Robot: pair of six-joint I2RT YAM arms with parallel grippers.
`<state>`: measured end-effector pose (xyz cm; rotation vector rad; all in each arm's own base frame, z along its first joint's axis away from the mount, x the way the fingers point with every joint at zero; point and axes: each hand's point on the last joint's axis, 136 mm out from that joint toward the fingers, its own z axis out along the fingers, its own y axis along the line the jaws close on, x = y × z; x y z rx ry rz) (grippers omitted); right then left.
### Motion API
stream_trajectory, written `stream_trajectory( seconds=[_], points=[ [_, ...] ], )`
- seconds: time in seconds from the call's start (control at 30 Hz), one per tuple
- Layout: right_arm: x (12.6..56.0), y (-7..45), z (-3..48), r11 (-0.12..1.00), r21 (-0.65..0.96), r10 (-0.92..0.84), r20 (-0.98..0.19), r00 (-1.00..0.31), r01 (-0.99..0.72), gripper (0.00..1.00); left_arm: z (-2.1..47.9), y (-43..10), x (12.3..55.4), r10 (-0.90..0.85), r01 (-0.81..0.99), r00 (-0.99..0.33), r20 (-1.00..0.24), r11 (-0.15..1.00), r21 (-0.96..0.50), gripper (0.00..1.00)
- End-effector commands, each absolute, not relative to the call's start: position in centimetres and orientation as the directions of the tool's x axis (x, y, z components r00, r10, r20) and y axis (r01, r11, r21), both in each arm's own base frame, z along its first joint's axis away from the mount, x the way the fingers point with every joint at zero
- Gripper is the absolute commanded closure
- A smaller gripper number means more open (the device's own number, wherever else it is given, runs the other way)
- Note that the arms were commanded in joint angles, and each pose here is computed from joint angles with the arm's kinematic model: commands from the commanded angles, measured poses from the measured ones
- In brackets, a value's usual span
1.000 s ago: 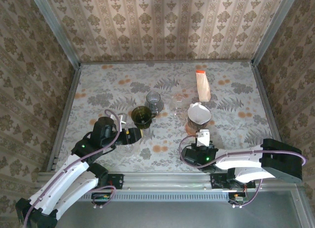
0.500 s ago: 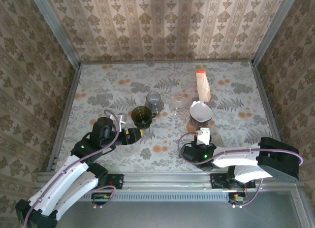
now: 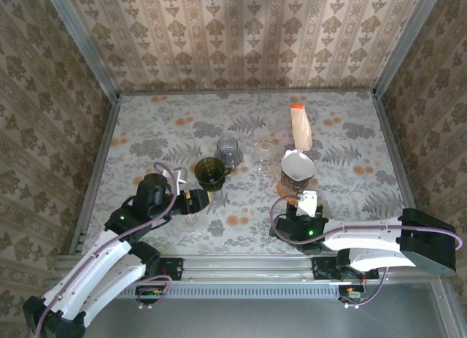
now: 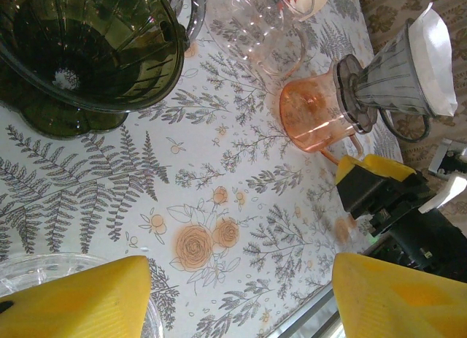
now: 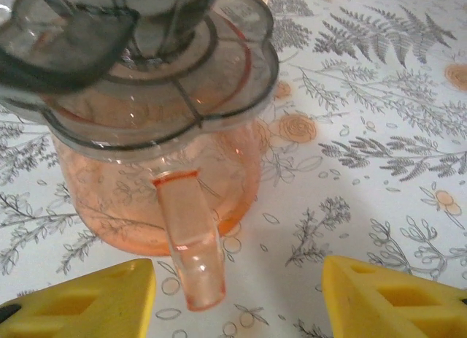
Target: Place the coffee filter in the dripper
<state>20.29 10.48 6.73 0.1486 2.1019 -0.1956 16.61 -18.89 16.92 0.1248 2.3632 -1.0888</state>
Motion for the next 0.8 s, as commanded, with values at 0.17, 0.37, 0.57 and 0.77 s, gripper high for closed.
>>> stream_trajectory(
  seconds=[0.17, 0.37, 0.57, 0.77],
  points=[
    [17.8, 8.9, 7.1, 0.978, 0.000, 0.128, -0.783, -0.609, 0.207, 0.24, 17.6, -18.8, 16.8, -0.144, 0.302, -0.845, -0.515, 0.665, -0.683, 0.31],
    [15.9, 8.6, 7.3, 0.983, 0.077, 0.174, -0.696, -0.697, 0.168, 0.23, 17.7, -19.0, 17.0, -0.144, 0.302, -0.846, -0.514, 0.664, -0.684, 0.31],
    [14.3, 9.5, 8.7, 0.989, 0.125, 0.143, -0.620, -0.772, 0.083, 0.23, 17.8, -18.8, 17.4, -0.145, 0.304, -0.838, -0.527, 0.677, -0.670, 0.31],
    [12.6, 12.4, 10.4, 0.968, 0.227, 0.036, -0.557, -0.830, -0.111, 0.26, 18.3, -18.1, 17.8, -0.141, 0.308, -0.818, -0.558, 0.712, -0.632, 0.30]
  ],
)
